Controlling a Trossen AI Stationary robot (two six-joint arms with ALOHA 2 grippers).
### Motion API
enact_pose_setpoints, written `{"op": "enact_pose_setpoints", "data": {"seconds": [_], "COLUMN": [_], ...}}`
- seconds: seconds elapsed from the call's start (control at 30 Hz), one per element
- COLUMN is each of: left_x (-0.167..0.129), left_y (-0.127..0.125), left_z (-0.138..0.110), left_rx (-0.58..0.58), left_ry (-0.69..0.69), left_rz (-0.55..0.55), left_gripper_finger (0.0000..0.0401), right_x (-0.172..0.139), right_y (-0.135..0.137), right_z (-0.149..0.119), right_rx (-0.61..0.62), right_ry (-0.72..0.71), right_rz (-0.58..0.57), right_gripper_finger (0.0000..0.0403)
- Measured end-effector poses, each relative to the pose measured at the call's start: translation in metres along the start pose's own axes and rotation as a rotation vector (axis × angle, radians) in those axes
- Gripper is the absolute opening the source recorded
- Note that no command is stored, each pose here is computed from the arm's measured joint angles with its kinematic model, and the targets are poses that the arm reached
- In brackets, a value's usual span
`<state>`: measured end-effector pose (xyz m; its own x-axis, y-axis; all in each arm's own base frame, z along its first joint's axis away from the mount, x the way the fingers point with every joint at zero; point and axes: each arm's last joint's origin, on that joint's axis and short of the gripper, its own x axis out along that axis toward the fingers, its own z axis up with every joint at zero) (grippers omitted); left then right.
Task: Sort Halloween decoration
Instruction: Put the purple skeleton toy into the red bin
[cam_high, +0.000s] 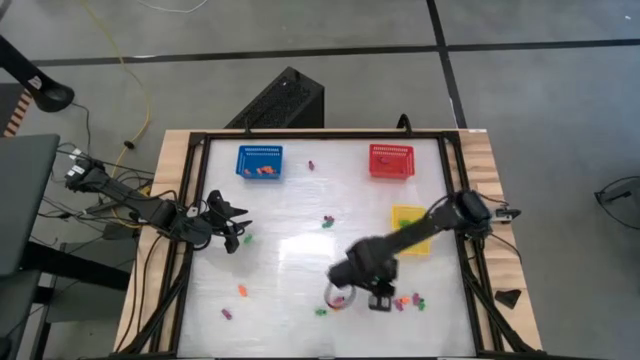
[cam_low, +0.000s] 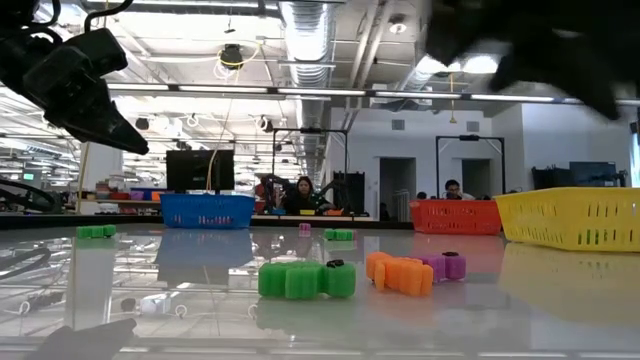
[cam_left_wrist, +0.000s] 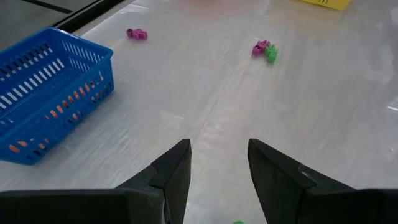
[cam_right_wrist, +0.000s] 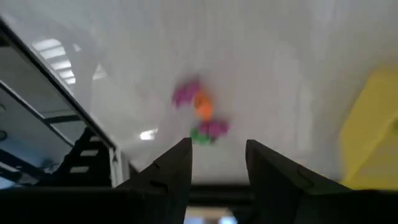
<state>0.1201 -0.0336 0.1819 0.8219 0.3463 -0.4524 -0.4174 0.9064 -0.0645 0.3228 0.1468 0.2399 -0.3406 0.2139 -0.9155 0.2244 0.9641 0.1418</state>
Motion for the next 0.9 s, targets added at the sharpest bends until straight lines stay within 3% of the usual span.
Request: {"op": "enact_pose_setpoints", "data": {"seconds": [0.2,0.4,0.67,0.9], "left_x": [0.000,0.000,0.000,0.000], "left_y": [0.000,0.000,0.000,0.000], "left_z": [0.000,0.000,0.000,0.000], "left_rx": [0.000,0.000,0.003,0.002], "left_ry": [0.000,-0.003,-0.003,-0.004], "left_rz": [0.001,0.006,0.007,0.008], "left_gripper_finger": [0.0148,0.0148,0.0148,0.0148], "right_x": [0.047,0.074,0.075,0.071], "right_y": [0.014,0.019,0.023,0.024], "right_z": [-0.033,-0.050,-0.075,-0.074], "right_rx": [0.199,0.269,0.345,0.442], "right_ry": [0.129,0.124,0.041,-0.033], "right_rz": [0.062,0.081,0.045,0.050], "right_gripper_finger": [0.0180,0.0180,0.0180,0.0180]}}
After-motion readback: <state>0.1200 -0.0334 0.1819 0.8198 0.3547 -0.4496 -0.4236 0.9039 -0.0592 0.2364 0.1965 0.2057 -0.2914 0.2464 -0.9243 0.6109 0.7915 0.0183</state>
